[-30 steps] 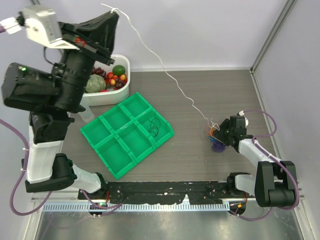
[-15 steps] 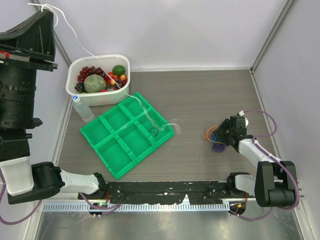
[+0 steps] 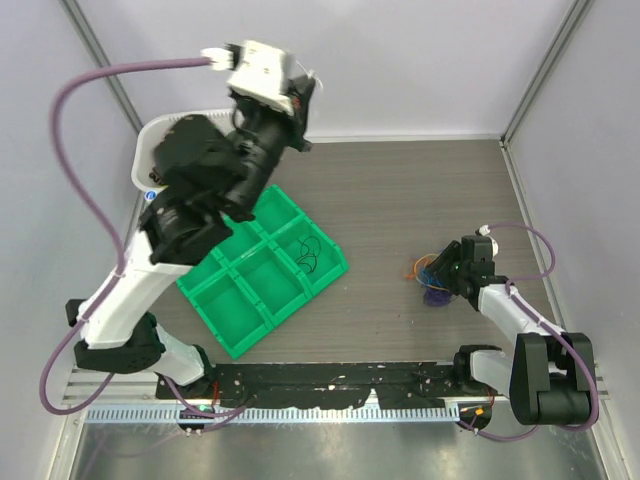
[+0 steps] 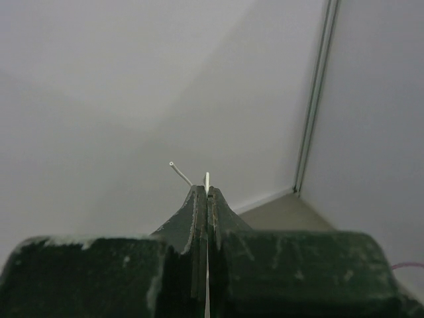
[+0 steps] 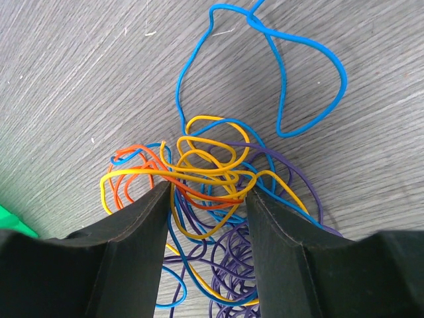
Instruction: Untangle the cables
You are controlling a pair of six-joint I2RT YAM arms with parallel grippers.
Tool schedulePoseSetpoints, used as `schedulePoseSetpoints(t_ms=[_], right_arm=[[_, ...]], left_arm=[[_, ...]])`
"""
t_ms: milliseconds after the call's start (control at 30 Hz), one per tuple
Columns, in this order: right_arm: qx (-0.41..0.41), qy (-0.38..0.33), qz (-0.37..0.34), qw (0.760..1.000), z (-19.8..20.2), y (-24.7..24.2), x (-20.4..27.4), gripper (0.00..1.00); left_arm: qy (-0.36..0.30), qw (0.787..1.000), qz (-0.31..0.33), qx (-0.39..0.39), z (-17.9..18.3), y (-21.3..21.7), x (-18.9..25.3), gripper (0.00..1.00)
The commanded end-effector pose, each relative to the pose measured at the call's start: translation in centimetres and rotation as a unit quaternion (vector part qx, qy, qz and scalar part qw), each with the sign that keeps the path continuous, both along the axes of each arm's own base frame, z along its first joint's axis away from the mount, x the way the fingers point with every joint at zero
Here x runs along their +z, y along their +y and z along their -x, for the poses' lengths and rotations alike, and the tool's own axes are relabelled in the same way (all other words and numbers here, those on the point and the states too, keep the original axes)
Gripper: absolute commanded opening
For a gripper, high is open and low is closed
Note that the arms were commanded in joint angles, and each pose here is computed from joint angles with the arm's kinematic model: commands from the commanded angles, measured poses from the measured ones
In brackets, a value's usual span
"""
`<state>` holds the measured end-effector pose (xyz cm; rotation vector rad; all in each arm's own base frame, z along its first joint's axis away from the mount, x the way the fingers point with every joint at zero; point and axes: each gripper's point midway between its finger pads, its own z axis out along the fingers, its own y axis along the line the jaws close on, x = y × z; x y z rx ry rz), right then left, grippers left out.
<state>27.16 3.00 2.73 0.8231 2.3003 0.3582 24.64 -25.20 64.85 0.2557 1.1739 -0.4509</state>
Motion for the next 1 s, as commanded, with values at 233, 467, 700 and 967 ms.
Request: schedulePoseSetpoints(t_ms=[233, 467, 700, 967], right_arm=[[0.016, 0.014, -0.008, 1.000, 0.9, 0.4, -0.8, 0.54], [0.016, 0.011, -0.008, 1.000, 0.9, 0.5, -0.7, 0.54], [0.020, 0.012, -0.010, 1.000, 0.9, 0.6, -0.7, 0.54], [0.022, 0.012, -0.011, 1.000, 0.9, 0.7, -0.7, 0.54]], left_arm=[[0.019, 0.994, -0.049, 0.100, -1.5, 3.1, -2.4, 0.00], [0.023, 0.988, -0.066, 0.139, -2.6, 4.3, -3.3, 0.00], [0.041, 0.978, -0.083, 0.186, -3.0, 6.3, -5.4, 0.00], [0.176, 0.948, -0.096, 0.247, -2.6, 8.9, -17.2, 0.00]])
